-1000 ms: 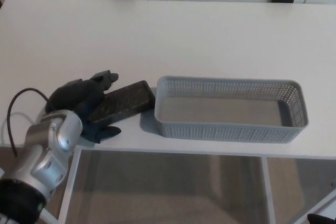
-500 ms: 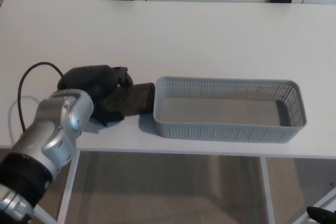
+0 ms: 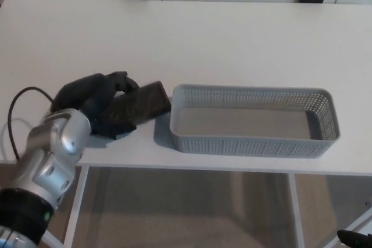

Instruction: The robot walks towards a desk on which an eraser is kept on the left hand side and a container is kept on the right hand side. The robot picks up the eraser using its left hand and places it in the container.

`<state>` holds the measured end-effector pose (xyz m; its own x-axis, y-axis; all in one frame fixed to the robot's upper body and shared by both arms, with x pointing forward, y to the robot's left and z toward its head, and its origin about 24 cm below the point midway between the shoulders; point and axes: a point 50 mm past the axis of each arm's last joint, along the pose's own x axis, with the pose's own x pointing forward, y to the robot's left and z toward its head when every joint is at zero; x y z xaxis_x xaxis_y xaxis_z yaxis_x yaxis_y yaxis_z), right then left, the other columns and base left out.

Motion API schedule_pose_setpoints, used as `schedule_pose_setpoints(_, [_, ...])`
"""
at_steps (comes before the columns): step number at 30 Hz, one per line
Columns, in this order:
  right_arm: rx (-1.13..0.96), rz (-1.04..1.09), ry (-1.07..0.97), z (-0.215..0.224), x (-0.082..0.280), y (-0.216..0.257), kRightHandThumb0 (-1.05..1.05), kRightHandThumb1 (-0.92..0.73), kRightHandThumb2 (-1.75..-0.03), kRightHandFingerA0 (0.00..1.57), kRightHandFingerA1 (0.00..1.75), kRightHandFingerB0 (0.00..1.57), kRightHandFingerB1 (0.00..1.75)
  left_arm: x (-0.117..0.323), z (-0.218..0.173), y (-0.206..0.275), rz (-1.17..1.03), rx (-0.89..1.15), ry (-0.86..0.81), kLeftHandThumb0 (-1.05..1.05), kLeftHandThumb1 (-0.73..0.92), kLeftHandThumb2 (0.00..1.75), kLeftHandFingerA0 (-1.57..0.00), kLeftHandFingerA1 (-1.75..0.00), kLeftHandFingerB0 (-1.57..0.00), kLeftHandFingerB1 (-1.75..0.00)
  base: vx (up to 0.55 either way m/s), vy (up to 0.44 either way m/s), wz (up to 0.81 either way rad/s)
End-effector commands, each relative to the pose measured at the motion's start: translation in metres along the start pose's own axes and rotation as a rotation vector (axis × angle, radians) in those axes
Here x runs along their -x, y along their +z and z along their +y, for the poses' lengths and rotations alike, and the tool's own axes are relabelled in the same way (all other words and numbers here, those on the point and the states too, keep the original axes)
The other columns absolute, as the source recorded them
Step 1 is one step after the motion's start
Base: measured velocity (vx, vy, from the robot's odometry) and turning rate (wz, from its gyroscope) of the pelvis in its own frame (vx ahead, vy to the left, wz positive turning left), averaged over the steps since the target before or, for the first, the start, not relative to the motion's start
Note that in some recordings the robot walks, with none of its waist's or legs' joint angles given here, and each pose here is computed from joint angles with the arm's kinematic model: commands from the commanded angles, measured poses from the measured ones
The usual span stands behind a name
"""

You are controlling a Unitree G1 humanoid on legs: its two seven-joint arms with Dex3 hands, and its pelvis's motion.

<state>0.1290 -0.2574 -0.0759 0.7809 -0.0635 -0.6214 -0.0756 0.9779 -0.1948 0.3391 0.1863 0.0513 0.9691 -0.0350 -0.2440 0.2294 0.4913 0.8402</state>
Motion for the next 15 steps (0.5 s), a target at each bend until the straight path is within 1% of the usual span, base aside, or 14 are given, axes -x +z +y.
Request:
schedule_pose_setpoints(1, [0.01,0.014,-0.016,-0.007,0.001,-0.001,-0.13,-0.46,-0.88,0.36,0.58,0.22,0.51,0.003,0.023,0.0,0.01,0.232,0.148,-0.28,0.86,0.69,-0.85,-1.43,-0.74,-0.77,0.0,0.0,0.0])
schedule_pose_setpoints(2, [0.008,0.013,-0.014,-0.007,0.001,-0.001,-0.13,-0.46,-0.89,0.36,0.58,0.22,0.51,0.003,0.028,0.0,0.015,0.245,0.163,-0.29,0.87,0.69,-0.84,-1.43,-0.72,-0.77,0.0,0.0,0.0])
schedule_pose_setpoints(3, [0.008,0.013,-0.012,-0.007,0.001,-0.002,-0.13,-0.46,-0.89,0.36,0.58,0.22,0.51,0.003,0.034,0.001,0.021,0.26,0.193,-0.27,0.85,0.68,-0.8,-1.42,-0.74,-0.76,0.0,0.0,0.0])
schedule_pose_setpoints(4, [0.007,0.016,-0.011,-0.007,0.001,-0.002,-0.14,-0.66,-0.59,0.44,0.43,0.33,0.37,0.004,0.039,0.002,0.022,0.262,0.223,-0.25,0.85,0.68,-0.81,-1.43,-0.76,-0.78,0.0,0.0,0.0])
schedule_pose_setpoints(6, [0.008,0.019,-0.013,-0.007,0.002,-0.002,-0.14,-0.66,-0.59,0.44,0.43,0.34,0.37,0.005,0.043,0.004,0.012,0.263,0.252,-0.23,0.84,0.68,-0.79,-1.47,-0.76,-0.78,0.0,0.0,0.0])
schedule_pose_setpoints(7, [0.001,0.019,-0.013,-0.008,0.003,-0.003,-0.13,-0.66,-0.59,0.43,0.43,0.34,0.37,0.004,0.047,0.006,0.006,0.279,0.272,-0.22,0.84,0.68,-0.8,-1.45,-0.78,-0.79,0.0,0.0,0.0])
schedule_pose_setpoints(8, [0.002,0.019,-0.013,-0.008,0.003,-0.003,-0.14,-0.66,-0.59,0.44,0.43,0.33,0.37,0.004,0.049,0.008,-0.006,0.282,0.284,-0.23,0.86,0.65,-0.86,-1.38,-0.79,-0.8,0.0,0.0,0.0])
schedule_pose_setpoints(9, [0.007,0.025,-0.012,-0.009,0.003,-0.004,-0.14,-0.67,-0.59,0.44,0.42,0.33,0.37,0.005,0.051,0.01,-0.019,0.281,0.294,-0.22,0.82,0.67,-0.87,-1.37,-0.81,-0.78,0.0,0.0,0.0])
schedule_pose_setpoints(11, [0.015,0.022,-0.003,-0.007,0.004,-0.003,-0.14,-0.68,-0.59,0.43,0.43,0.33,0.37,0.009,0.051,0.027,-0.087,0.256,0.274,-0.23,0.81,0.67,-0.87,-1.45,-0.79,-0.78,0.0,0.0,0.0])
schedule_pose_setpoints(12, [0.018,0.024,-0.009,-0.006,0.003,-0.003,-0.14,-0.67,-0.59,0.45,0.42,0.34,0.37,0.012,0.049,0.036,-0.139,0.248,0.271,-0.22,0.83,0.64,-0.88,-1.45,-0.79,-0.84,0.0,0.0,0.0])
schedule_pose_setpoints(14, [0.018,0.027,-0.009,-0.004,0.003,-0.003,-0.14,-0.67,-0.59,0.45,0.42,0.33,0.37,0.016,0.044,0.05,-0.176,0.237,0.257,-0.17,0.82,0.64,-0.82,-1.48,-0.79,-0.79,0.0,0.0,0.0])
schedule_pose_setpoints(15, [0.017,0.026,-0.008,-0.004,0.003,-0.002,-0.14,-0.67,-0.59,0.45,0.42,0.33,0.37,0.018,0.043,0.055,-0.194,0.227,0.251,-0.17,0.82,0.64,-0.82,-1.48,-0.79,-0.79,0.0,0.0,0.0])
